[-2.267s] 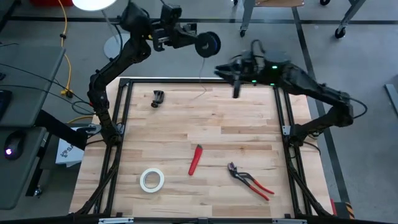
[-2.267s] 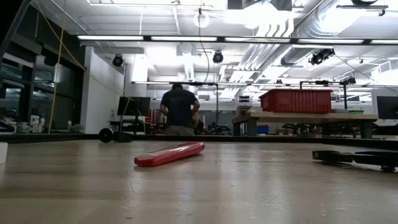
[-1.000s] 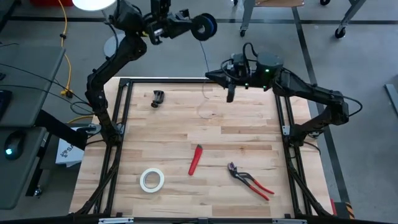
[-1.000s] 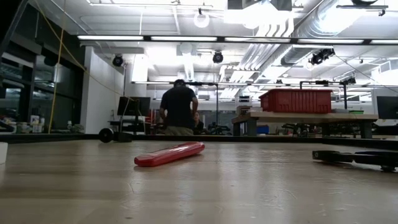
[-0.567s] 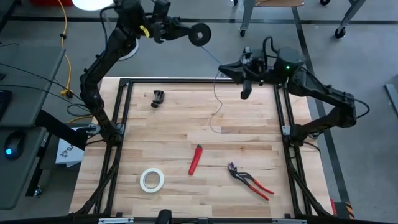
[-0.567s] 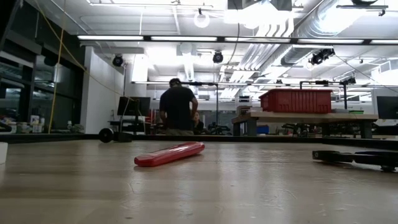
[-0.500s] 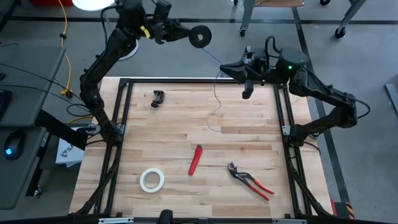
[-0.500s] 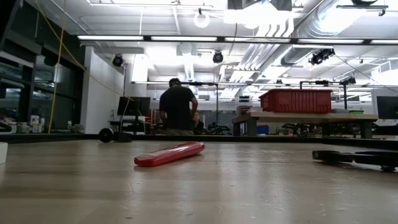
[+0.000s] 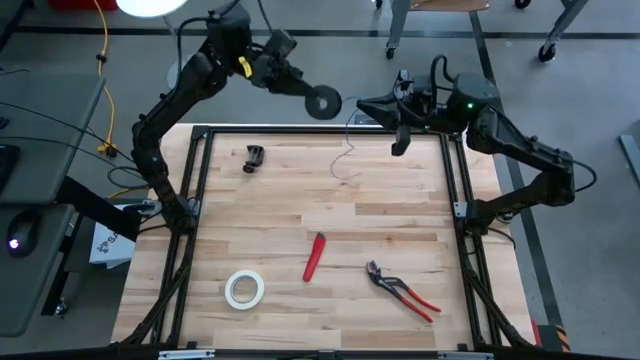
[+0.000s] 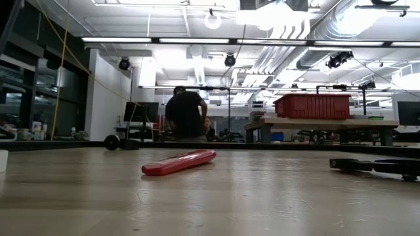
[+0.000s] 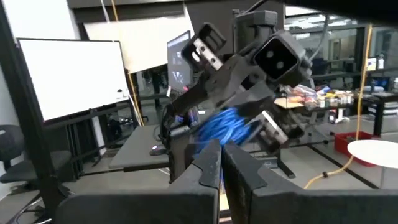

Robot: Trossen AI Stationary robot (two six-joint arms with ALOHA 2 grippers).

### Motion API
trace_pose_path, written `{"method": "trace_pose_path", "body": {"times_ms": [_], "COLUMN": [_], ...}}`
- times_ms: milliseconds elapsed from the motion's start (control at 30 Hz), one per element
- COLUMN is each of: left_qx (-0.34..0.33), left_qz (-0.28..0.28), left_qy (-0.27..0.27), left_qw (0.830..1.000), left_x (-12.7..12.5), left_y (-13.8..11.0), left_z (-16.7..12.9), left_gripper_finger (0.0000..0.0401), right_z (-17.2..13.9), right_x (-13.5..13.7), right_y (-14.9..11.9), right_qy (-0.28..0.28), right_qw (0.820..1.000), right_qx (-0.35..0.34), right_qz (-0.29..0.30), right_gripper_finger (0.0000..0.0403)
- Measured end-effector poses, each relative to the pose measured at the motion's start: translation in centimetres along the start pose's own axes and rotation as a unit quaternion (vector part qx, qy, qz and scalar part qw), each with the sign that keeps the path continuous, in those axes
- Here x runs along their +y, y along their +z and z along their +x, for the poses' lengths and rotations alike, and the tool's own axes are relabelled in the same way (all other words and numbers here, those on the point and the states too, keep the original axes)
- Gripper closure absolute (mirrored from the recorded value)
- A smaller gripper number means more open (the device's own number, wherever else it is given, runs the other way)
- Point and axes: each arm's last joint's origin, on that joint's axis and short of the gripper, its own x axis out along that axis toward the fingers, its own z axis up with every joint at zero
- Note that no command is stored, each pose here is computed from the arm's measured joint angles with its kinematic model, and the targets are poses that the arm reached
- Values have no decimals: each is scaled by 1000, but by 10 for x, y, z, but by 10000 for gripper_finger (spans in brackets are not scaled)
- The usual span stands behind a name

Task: Coil cords
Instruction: Coil the blue wire cable onto the black spool

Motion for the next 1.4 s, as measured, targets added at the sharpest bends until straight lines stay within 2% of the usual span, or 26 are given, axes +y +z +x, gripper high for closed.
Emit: {"method": "trace_pose_path", "body": {"times_ms": [300,500,700,900,1000,1200,1400], "left_qx": [39,47,36,-20,-59,-122,-188], "left_qz": [-35,-37,-29,17,37,68,96], "left_qy": [-38,-83,-134,-179,-186,-192,-206], "left_qw": [998,995,990,984,980,971,956], "left_x": [-12,-10,-14,-17,-20,-24,-30], "left_y": [-14,-14,-8,0,4,9,15], "left_z": [33,60,73,76,74,68,60], "left_gripper_finger": [400,401,401,401,401,401,401], "right_z": [0,5,10,21,29,48,56], "right_x": [-1,-3,-7,-12,-14,-19,-22], "right_y": [6,7,3,-4,-11,-26,-34], "right_qy": [3,7,-9,-40,-40,-41,-38], "right_qw": [999,998,999,998,998,999,999], "right_qx": [-31,-51,-49,-48,-39,-27,-23], "right_qz": [-15,-20,-18,1,3,5,23], "right_gripper_finger": [403,402,361,290,273,274,318]}}
